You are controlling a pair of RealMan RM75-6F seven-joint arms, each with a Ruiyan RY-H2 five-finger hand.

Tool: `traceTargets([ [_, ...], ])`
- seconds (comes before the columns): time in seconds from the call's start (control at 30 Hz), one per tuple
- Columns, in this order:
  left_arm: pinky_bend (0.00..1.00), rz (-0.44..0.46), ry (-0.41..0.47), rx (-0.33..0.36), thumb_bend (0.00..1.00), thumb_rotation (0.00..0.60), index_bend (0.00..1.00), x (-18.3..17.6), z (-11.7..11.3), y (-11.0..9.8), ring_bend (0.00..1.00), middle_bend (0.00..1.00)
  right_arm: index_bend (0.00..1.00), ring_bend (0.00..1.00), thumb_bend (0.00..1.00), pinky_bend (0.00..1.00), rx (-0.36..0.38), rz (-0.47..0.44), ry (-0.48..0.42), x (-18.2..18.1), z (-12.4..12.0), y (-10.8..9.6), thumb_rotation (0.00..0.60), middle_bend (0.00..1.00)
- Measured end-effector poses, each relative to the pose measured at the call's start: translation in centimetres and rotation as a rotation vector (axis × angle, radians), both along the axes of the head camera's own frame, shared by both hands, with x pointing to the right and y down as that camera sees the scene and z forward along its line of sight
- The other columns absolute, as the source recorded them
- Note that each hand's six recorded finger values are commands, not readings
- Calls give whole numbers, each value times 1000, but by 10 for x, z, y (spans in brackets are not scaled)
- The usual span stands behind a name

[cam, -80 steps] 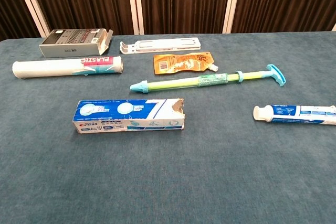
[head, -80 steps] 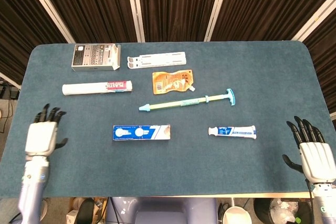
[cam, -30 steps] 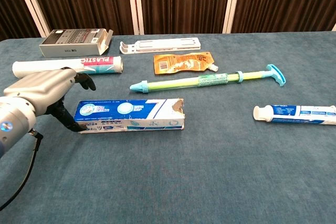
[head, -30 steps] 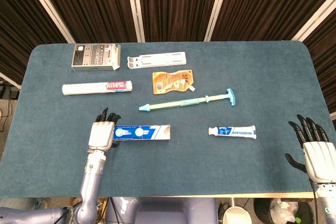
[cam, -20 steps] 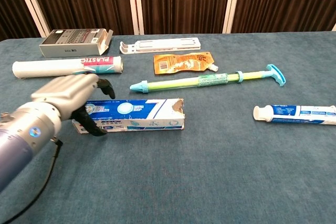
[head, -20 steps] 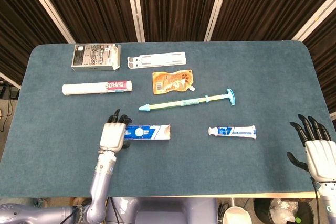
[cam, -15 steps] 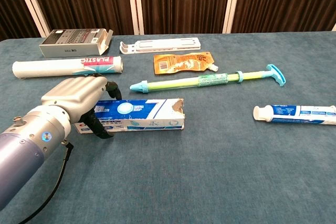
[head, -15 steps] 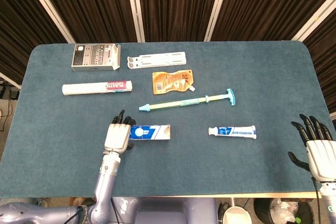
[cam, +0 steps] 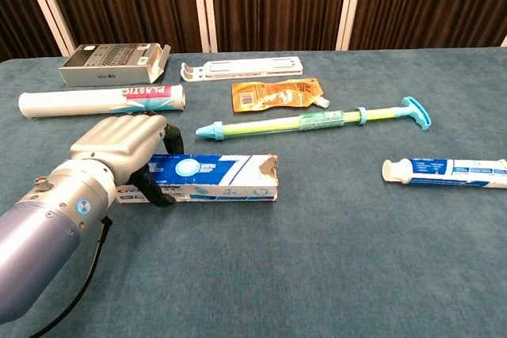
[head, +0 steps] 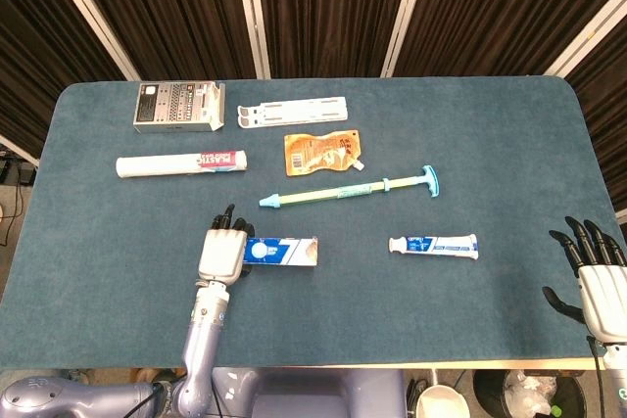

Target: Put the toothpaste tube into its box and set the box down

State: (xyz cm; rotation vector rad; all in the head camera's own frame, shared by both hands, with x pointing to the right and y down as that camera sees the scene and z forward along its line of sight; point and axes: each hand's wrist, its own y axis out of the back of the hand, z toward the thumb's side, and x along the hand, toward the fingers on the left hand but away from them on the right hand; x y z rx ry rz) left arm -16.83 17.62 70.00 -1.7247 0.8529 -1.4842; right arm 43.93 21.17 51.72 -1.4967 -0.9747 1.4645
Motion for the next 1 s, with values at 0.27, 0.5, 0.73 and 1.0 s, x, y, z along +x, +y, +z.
traceTargets([
  [0.27,177,2,0,1,304,600,333,4,4,-1,66,228,217,25,220,139,-1,4,3,2,-2,2,600,109],
  [0.5,206,0,-1,25,308,600,350,10,4,-1,144,346,219,25,220,139,-10,8,5,3,1,3,600,111],
  [0.73,242,0,12,52,375,600,357,14,-1,-1,179,376,226,25,220,139,-7,7,3,3,1,3,600,112],
  [1.0,242,-15,40,61,379,600,335,15,-6,-2,179,336,226,25,220,139,-2,-1,13,2,0,1,600,117],
])
